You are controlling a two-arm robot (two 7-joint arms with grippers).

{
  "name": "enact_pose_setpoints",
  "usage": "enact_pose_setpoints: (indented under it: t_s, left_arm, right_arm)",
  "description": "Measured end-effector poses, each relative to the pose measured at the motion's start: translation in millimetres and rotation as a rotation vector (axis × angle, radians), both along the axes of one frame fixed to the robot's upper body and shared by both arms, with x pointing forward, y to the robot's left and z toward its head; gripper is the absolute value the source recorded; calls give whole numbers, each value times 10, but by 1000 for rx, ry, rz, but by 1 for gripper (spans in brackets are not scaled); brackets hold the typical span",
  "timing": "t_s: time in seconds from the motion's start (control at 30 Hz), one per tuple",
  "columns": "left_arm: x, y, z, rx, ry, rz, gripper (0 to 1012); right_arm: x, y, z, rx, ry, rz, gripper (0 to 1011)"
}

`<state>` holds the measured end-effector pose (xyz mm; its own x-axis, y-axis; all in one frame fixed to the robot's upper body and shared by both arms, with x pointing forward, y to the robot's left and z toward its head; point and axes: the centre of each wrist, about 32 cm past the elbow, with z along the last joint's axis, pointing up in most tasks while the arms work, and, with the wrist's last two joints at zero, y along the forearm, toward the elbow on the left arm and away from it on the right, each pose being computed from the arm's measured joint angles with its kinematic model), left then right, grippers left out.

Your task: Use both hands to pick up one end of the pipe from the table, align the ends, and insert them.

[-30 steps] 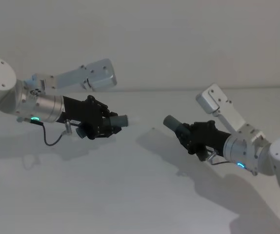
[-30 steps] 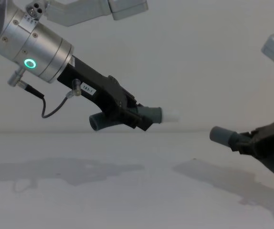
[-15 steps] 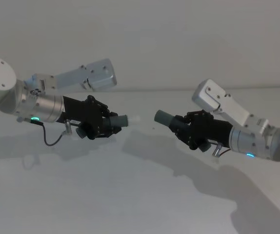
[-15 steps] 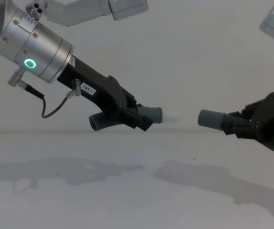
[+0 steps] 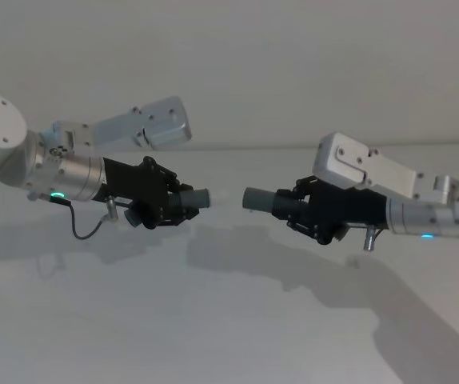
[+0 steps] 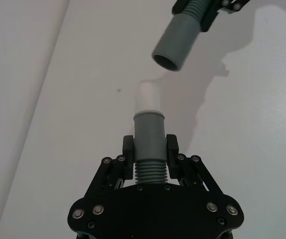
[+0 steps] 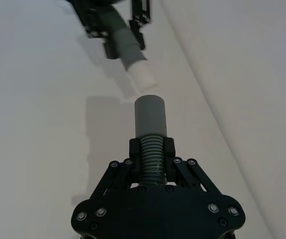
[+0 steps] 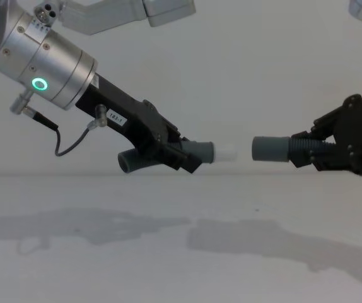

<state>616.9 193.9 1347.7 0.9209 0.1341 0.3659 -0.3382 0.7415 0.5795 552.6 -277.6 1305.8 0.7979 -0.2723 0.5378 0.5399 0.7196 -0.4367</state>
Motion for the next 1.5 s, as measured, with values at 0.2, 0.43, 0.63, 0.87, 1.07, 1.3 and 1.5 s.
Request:
enact_pose_setpoints:
  t_s: [0.2,0.43,0.63,0.87,1.07,1.3,1.5]
  left_arm:
    - [0,0,0,0,0,0,344]
    - [0,0,0,0,0,0,344]
    - [0,0,0,0,0,0,344]
    - [0,0,0,0,0,0,344]
    - [0,0,0,0,0,0,344]
    - [0,0,0,0,0,0,344]
    - [0,0,0,0,0,0,343]
  right_arm:
    - [55,-26,148,-68,-22,104,240]
    - [157,-55,306,-150,-50,215,241]
    - [266,-92,402,-209,-60,278,240]
    - [390,-140,457,-240,-67,305,241]
    - [481,-167,461,-247,-65,317,240]
    - [555,-173,440,-233,-57,329,240]
    - [601,-167,417,-216,-51,335,241]
